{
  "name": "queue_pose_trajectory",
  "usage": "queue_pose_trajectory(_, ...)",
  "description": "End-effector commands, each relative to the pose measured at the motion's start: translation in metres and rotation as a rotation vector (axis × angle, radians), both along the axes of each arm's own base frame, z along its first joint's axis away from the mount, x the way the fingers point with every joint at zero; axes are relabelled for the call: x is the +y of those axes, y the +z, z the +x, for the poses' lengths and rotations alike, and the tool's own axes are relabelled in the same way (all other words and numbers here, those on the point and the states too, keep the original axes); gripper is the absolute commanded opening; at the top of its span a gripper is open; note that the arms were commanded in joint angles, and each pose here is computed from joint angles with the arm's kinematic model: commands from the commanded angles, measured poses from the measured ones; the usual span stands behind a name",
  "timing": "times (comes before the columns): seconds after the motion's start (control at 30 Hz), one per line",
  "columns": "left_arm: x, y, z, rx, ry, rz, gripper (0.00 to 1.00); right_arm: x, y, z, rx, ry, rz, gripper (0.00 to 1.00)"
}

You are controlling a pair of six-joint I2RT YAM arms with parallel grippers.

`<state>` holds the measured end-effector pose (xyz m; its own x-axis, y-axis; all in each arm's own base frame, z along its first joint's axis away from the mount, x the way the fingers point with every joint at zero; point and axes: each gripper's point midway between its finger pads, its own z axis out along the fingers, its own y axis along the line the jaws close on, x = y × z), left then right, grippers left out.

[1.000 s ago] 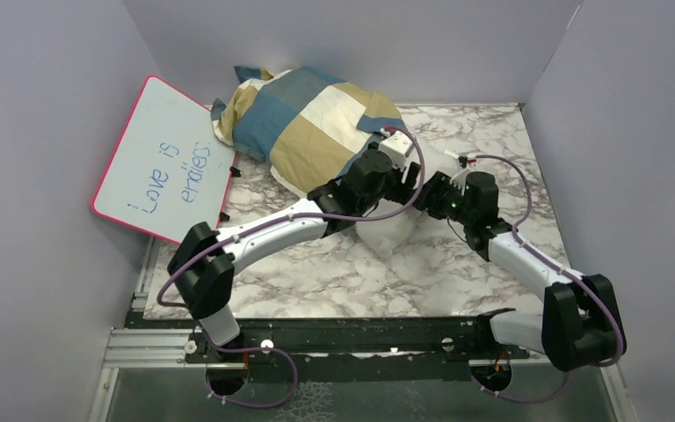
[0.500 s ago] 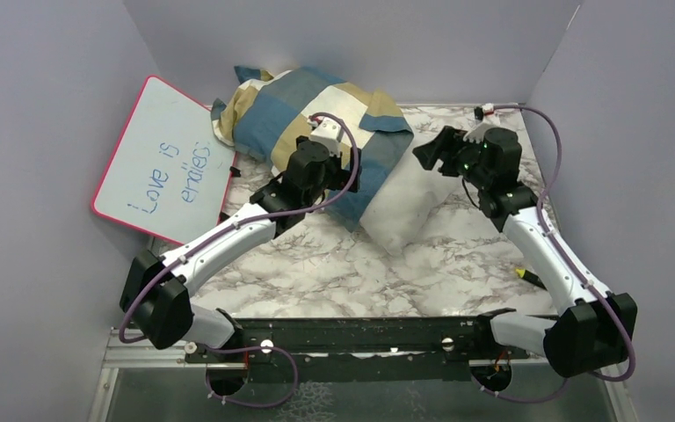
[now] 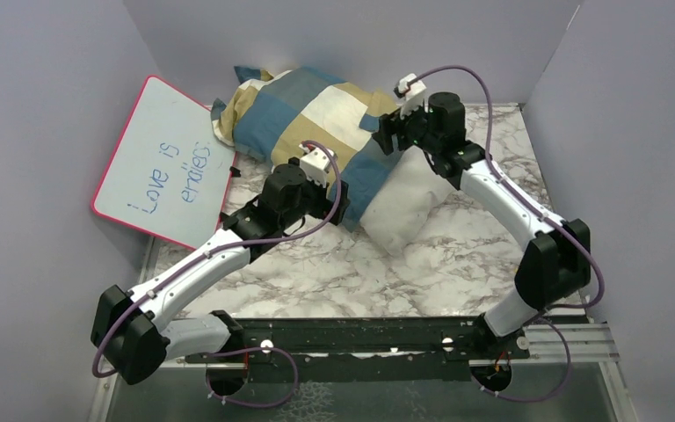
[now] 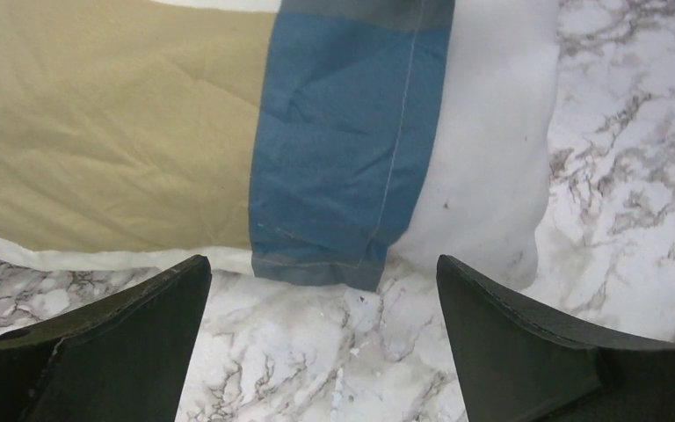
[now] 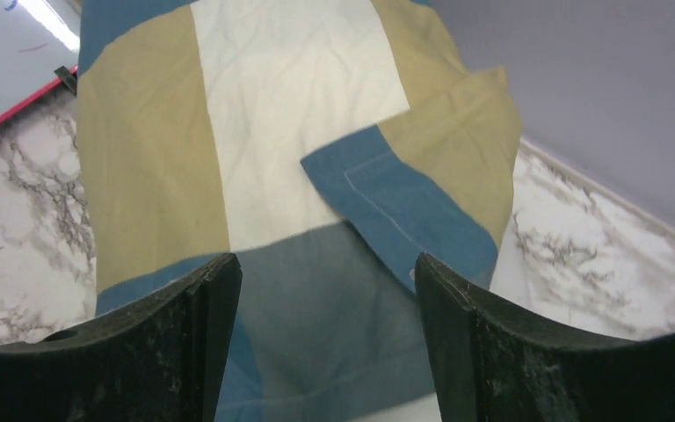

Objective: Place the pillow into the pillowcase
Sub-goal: Stuff the pillow into the pillowcase.

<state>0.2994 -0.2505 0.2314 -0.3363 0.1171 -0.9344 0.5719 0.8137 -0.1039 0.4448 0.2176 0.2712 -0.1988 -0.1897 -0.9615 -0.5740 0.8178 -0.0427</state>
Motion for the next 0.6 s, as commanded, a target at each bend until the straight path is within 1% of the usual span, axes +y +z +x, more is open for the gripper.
queue_pose_trajectory(0.0,-0.002,0.001,-0.022,0.008,-0.111,0.015,0.98,0.026,0.018,0.032,-0.169,0.102,-0.096,0.75)
queue_pose_trajectory(0.1,0.004,0.008,-0.031,-0.012,-0.128,0.012,0.98,0.046,0.002,0.045,-0.181,0.15,-0.138,0.75)
queue_pose_trajectory(0.17,0.009,0.013,-0.037,-0.028,-0.133,0.008,0.98,0.053,-0.008,0.057,-0.18,0.147,-0.166,0.75)
queue_pose_trajectory(0.33,0.02,0.013,-0.045,-0.062,-0.123,0.008,0.98,0.05,-0.029,0.092,-0.172,0.054,-0.214,0.77)
queue_pose_trajectory(0.4,0.02,0.014,-0.047,-0.067,-0.129,0.002,0.98,0.05,-0.043,0.1,-0.151,0.046,-0.246,0.76)
queue_pose_trajectory(0.43,0.02,0.016,-0.048,-0.07,-0.133,-0.002,0.98,0.048,-0.05,0.104,-0.134,0.032,-0.259,0.73)
queue_pose_trajectory(0.47,0.02,0.018,-0.049,-0.073,-0.135,-0.006,0.98,0.044,-0.054,0.106,-0.12,0.005,-0.268,0.68)
queue_pose_trajectory(0.5,0.02,0.018,-0.048,-0.074,-0.134,-0.007,0.98,0.041,-0.056,0.108,-0.113,-0.017,-0.274,0.62)
queue_pose_trajectory(0.57,0.021,0.02,-0.048,-0.078,-0.128,-0.012,0.99,0.029,-0.054,0.108,-0.121,-0.08,-0.285,0.46)
